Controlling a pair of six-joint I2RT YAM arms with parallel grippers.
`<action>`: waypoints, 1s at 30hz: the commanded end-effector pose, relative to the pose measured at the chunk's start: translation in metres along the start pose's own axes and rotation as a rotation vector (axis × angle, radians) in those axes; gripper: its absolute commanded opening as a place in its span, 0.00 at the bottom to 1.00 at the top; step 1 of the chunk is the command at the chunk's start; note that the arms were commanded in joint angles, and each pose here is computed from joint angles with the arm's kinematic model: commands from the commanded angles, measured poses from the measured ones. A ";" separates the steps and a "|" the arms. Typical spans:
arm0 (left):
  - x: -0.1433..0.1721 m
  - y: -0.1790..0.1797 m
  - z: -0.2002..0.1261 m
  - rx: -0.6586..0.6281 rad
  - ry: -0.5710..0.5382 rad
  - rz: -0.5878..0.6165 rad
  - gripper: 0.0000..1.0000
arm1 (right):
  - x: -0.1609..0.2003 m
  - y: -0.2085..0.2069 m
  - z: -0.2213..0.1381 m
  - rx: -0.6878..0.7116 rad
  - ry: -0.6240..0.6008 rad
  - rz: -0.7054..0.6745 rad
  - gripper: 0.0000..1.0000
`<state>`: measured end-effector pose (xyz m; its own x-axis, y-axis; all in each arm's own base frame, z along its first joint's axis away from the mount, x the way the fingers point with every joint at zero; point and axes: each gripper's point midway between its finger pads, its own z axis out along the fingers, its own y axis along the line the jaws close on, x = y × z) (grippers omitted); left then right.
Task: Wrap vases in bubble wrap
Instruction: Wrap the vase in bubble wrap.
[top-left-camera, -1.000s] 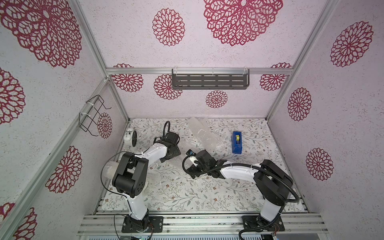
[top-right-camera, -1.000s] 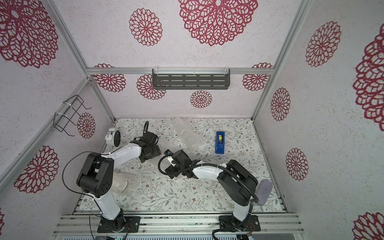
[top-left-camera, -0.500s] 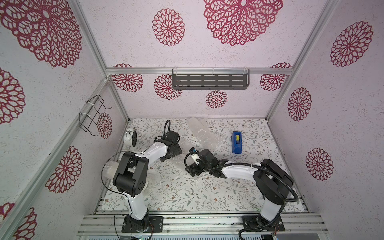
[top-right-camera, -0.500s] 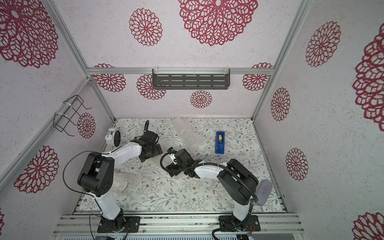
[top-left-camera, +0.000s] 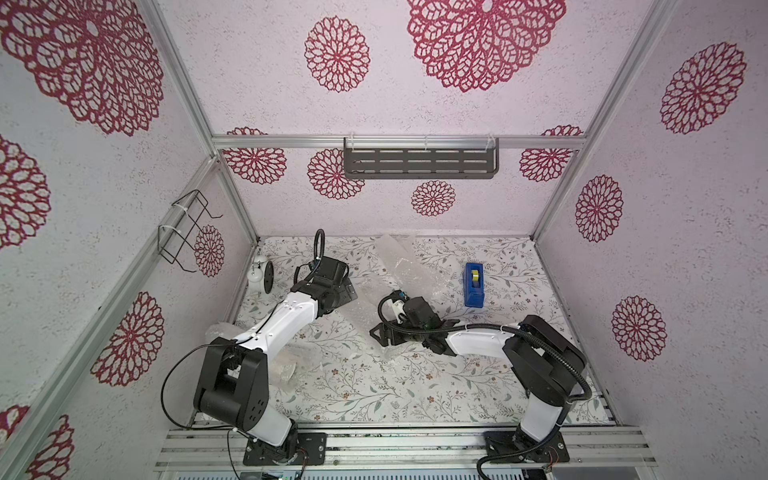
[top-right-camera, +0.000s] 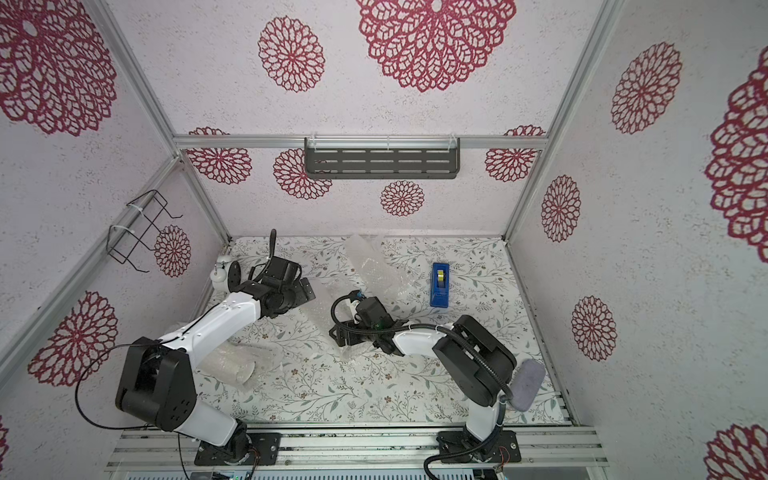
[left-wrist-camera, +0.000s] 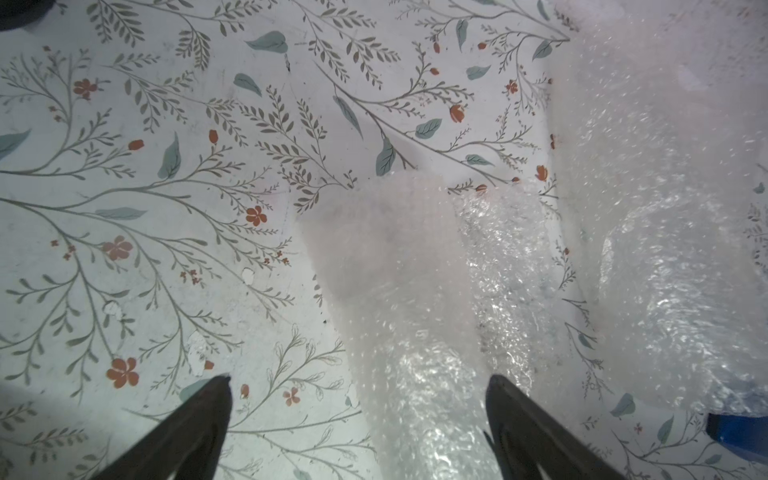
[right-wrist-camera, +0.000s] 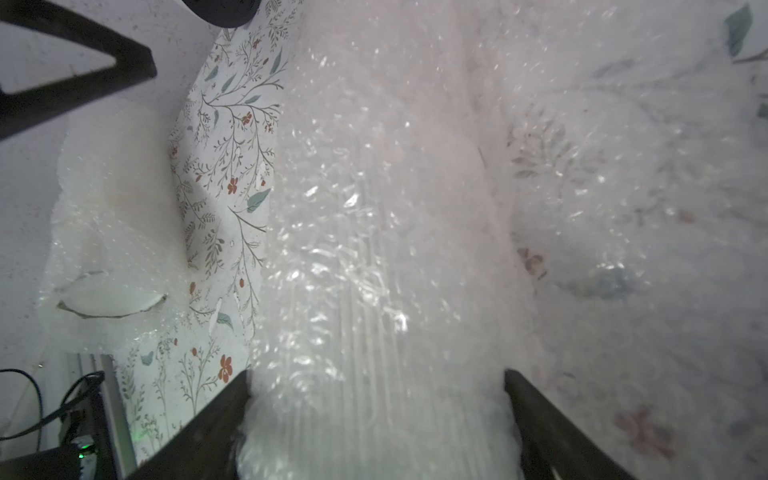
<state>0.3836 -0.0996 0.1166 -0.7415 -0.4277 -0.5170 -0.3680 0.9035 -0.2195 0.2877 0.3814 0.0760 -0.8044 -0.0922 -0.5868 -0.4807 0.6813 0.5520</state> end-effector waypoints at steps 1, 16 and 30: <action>0.009 -0.003 0.016 0.025 0.029 0.018 0.98 | 0.035 -0.005 0.008 -0.018 0.103 0.174 0.84; 0.024 -0.028 0.050 0.111 0.113 0.016 0.98 | 0.035 -0.016 0.006 0.012 0.051 0.279 0.86; 0.052 -0.003 0.083 -0.066 0.199 0.059 0.91 | 0.015 -0.014 -0.017 0.097 0.016 0.084 0.99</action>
<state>0.4148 -0.1393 0.0555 -0.8117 -0.4074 -0.4186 -0.3205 0.9098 -0.2638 0.2861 0.3741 0.0753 -0.8595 0.0537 -0.5083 -0.3370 0.6880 0.6427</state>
